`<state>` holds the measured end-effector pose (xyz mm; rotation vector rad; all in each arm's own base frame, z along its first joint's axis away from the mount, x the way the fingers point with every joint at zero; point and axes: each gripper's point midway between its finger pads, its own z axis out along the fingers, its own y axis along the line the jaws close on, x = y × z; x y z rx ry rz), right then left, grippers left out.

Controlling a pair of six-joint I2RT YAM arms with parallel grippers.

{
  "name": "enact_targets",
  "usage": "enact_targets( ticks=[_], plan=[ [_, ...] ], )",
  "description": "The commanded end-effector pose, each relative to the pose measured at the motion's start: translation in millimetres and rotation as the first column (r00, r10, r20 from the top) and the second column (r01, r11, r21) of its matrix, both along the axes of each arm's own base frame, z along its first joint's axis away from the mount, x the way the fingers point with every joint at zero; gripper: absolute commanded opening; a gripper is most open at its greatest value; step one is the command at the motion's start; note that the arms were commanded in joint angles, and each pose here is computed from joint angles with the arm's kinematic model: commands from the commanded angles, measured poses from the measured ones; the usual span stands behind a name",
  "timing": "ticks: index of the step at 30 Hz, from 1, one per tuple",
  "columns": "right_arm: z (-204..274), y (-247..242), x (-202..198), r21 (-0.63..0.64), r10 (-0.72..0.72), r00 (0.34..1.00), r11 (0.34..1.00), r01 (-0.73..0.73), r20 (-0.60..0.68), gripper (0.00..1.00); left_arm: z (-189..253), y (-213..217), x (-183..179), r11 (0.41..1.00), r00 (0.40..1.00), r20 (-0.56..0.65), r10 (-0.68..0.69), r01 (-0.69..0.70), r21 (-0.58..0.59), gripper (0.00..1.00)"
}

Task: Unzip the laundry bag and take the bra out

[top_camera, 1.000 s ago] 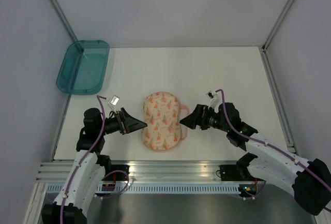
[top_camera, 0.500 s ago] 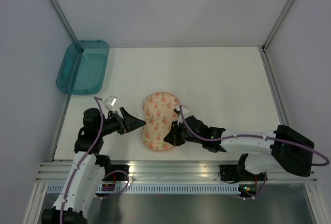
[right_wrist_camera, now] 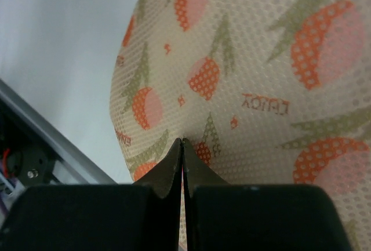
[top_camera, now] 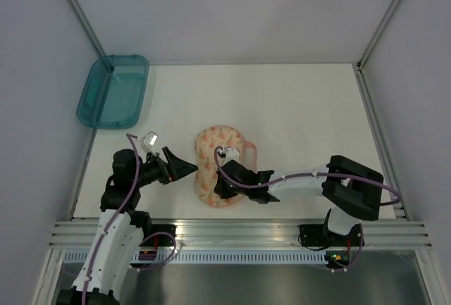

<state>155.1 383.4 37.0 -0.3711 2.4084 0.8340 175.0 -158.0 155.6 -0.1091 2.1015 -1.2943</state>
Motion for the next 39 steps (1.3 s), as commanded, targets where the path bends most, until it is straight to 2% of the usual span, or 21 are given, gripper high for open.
enact_targets(
  ticks=[1,4,10,13,18,21,25,29,35,39],
  plan=[
    [-16,-35,11,-0.158,-0.113,0.993,0.98,0.117,0.034,0.0,5,3,3,1.0,0.999,0.046,0.011,-0.012,0.028,0.99],
    [-17,-58,16,-0.246,-0.154,0.985,0.955,0.167,0.073,0.0,-1,4,4,0.999,0.999,0.034,0.022,-0.023,0.035,0.99],
    [-19,-107,28,-0.443,-0.191,0.967,0.862,0.247,0.167,0.0,-18,8,6,0.997,0.998,-0.017,0.062,-0.062,0.047,0.98],
    [-25,-119,36,-0.463,-0.203,0.966,0.849,0.255,0.161,0.0,-27,10,6,0.996,0.996,-0.044,0.077,-0.075,0.052,0.98],
    [-29,-124,63,-0.437,-0.236,0.958,0.854,0.284,0.162,0.0,-40,10,7,0.995,0.992,-0.094,0.083,-0.078,0.06,0.98],
    [-29,-110,78,-0.389,-0.222,0.964,0.883,0.262,0.145,0.0,-44,8,9,0.995,0.991,-0.107,0.085,-0.08,0.053,0.98],
    [-25,-77,94,-0.314,-0.187,0.974,0.924,0.217,0.124,0.0,-55,2,10,0.996,0.986,-0.144,0.082,-0.075,0.055,0.98],
    [-19,-41,93,-0.208,-0.126,0.99,0.969,0.135,0.059,0.0,-61,-6,14,0.994,0.98,-0.174,0.098,-0.088,0.068,0.98],
    [-6,-22,94,-0.126,-0.111,0.993,0.985,0.115,0.042,0.0,-87,-1,25,0.971,0.95,-0.226,0.217,-0.186,0.15,0.96],
    [-5,-26,88,-0.115,-0.102,0.994,0.988,0.105,0.034,0.0,-101,10,36,0.94,0.923,-0.217,0.319,-0.28,0.194,0.92]
  ],
)
